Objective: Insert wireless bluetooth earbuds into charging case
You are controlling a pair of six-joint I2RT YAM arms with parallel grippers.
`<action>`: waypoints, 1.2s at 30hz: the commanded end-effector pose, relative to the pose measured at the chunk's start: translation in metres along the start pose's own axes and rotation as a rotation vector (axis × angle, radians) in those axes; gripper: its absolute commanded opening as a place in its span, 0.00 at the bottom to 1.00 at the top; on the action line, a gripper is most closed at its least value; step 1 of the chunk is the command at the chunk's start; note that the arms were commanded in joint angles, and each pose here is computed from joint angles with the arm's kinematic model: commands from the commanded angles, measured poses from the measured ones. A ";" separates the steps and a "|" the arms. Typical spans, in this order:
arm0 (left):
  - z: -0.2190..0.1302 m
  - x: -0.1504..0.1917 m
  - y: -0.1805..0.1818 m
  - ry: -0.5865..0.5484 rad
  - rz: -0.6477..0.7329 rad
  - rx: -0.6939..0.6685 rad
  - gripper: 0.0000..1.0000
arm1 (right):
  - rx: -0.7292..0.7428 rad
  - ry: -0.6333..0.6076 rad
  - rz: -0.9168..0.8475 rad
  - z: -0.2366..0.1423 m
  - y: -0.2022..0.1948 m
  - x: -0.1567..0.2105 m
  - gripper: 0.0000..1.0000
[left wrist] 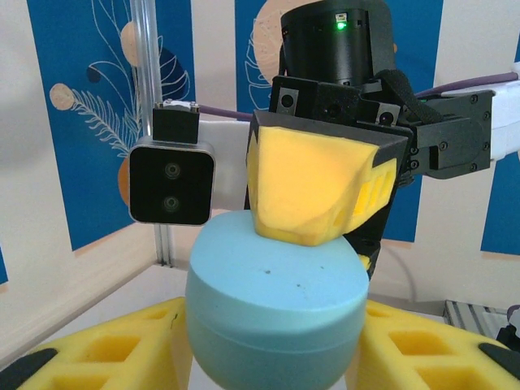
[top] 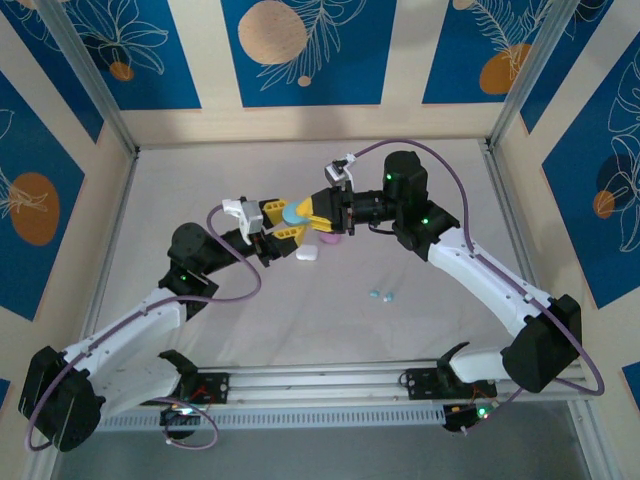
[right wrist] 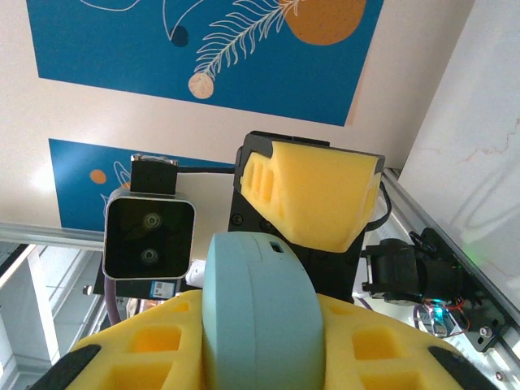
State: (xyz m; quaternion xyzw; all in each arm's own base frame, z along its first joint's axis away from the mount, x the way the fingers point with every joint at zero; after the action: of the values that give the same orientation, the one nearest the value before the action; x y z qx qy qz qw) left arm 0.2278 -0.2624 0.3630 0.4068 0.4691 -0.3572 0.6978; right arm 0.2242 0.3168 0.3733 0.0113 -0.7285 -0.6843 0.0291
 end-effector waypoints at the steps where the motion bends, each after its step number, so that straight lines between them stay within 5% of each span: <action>1: 0.003 -0.024 0.002 -0.073 0.022 -0.002 0.50 | -0.005 0.006 0.003 0.000 -0.001 0.002 0.18; 11: 0.004 -0.025 0.002 -0.078 0.017 -0.003 0.52 | -0.006 0.004 0.000 0.001 -0.001 0.001 0.18; 21: 0.004 -0.019 -0.001 -0.051 0.014 0.014 0.38 | -0.025 0.014 -0.013 0.003 0.004 0.004 0.22; 26: 0.004 -0.019 -0.003 -0.045 0.012 0.028 0.31 | 0.022 -0.049 -0.062 -0.007 0.002 0.000 0.45; 32: 0.003 -0.023 -0.010 -0.040 -0.006 0.077 0.27 | 0.197 -0.297 -0.379 -0.046 -0.003 -0.007 0.64; 36: 0.003 -0.026 -0.015 -0.047 -0.034 0.107 0.27 | 0.270 -0.308 -0.694 -0.055 -0.002 0.004 0.66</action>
State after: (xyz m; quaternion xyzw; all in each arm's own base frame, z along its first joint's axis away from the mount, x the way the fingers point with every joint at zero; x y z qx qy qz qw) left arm 0.2210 -0.2668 0.3631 0.4173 0.4682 -0.3818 0.6789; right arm 0.2242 0.2700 0.3849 0.0778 -0.7535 -0.6142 -0.2212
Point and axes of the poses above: each hand's point on the last joint's axis, 136 mm out from that joint toward the fingers, its own z axis out along the fingers, its own y axis along the line the jaws close on, x = y × z, the point moved 1 cm from there along -z, back along the fingers, and after that the axes turned 13 degrees about z, right-handed, at the moved point
